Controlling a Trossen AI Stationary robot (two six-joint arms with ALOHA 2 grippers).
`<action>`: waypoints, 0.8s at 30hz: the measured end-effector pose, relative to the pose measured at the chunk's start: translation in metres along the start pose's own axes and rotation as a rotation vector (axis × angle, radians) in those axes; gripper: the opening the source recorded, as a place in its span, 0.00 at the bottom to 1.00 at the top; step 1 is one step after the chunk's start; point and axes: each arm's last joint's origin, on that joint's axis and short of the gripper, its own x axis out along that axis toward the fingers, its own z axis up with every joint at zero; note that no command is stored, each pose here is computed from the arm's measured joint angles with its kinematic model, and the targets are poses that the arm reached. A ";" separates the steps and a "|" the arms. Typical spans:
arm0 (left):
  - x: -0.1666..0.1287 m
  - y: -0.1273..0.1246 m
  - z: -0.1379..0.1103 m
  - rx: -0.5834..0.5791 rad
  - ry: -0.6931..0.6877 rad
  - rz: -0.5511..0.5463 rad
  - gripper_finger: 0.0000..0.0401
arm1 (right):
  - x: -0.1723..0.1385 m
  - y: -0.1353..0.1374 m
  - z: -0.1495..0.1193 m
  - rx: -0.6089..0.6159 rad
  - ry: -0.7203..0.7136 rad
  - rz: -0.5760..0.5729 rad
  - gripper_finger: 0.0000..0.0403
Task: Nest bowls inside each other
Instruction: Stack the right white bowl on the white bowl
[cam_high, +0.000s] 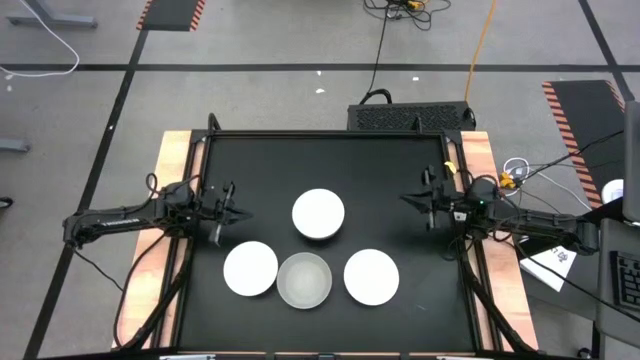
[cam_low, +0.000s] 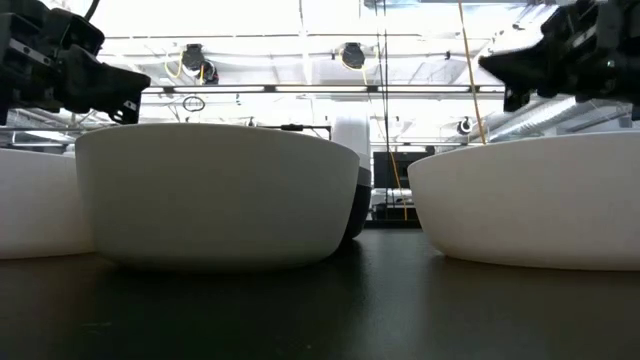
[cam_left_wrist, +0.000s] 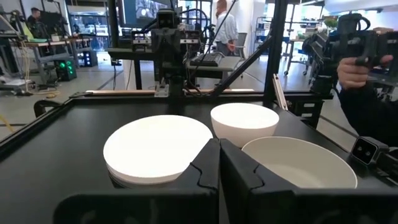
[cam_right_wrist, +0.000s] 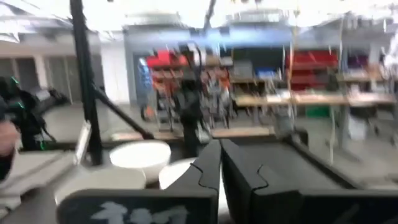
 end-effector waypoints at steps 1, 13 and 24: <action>0.000 0.000 0.000 -0.004 0.000 0.000 0.04 | 0.000 0.000 0.001 -0.002 -0.006 0.004 0.04; 0.000 0.000 -0.002 -0.022 0.025 -0.001 0.04 | 0.021 -0.002 0.042 0.035 0.099 0.000 0.45; 0.000 0.000 -0.007 -0.004 0.072 0.008 0.04 | 0.050 0.011 0.055 0.069 0.318 0.120 0.61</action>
